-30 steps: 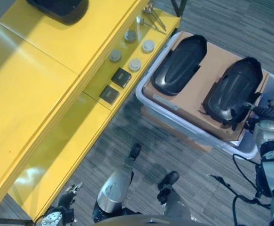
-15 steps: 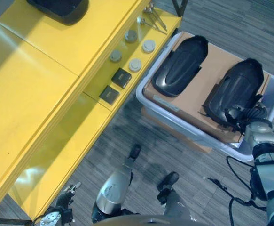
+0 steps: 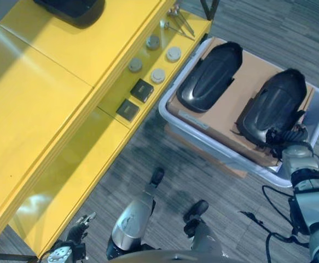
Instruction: Move parts from the plastic box to the shelf.
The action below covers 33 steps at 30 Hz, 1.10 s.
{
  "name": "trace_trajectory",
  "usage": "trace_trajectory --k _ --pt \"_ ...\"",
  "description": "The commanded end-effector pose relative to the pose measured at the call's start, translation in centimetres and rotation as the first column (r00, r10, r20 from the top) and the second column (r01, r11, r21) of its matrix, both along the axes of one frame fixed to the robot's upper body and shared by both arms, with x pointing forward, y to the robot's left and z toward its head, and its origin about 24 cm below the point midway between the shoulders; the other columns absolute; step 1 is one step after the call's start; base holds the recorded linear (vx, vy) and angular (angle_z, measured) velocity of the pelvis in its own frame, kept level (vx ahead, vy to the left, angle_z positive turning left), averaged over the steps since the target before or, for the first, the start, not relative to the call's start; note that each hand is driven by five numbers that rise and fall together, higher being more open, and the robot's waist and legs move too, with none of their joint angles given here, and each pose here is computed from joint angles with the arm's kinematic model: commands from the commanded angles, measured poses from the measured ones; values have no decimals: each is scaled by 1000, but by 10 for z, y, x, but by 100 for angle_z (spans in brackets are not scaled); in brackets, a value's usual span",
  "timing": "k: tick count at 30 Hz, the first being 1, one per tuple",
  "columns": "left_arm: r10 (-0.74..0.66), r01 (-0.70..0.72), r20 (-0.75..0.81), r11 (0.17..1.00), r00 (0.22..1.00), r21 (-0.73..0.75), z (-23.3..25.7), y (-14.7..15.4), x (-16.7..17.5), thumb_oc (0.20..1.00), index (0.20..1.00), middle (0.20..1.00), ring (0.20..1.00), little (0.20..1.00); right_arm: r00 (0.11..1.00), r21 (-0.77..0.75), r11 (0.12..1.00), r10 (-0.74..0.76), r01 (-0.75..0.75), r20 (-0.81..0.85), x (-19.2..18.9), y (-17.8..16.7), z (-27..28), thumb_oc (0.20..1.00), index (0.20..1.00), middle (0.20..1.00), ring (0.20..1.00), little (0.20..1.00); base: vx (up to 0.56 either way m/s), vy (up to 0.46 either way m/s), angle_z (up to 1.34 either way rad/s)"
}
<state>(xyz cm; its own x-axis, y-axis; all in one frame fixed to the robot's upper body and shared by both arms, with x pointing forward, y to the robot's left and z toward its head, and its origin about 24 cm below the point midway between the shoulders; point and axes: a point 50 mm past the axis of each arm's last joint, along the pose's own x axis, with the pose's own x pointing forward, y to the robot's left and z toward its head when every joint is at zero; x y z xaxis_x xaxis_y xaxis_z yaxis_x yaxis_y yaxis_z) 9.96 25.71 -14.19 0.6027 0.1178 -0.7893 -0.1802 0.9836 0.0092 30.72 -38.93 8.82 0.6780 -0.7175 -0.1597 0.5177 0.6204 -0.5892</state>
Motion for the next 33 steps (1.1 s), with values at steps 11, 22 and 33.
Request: trace_trajectory --k 11,22,33 --pt "3 -5 54 1000 999 20 9 13 12 1000 1000 1000 1000 1000 971 71 997 14 3 -238 -30 5 -58 200 200 200 200 200 -5 -27 0" --pt "14 -8 186 999 983 -34 19 9 30 1000 1000 1000 1000 1000 992 120 993 38 -23 -119 -31 7 -58 200 200 200 200 200 -6 -35 1" --pt "-33 129 506 979 862 -157 76 -15 96 1000 1000 1000 1000 1000 975 91 972 210 -216 74 2 49 -18 200 200 200 200 200 109 -48 -5"
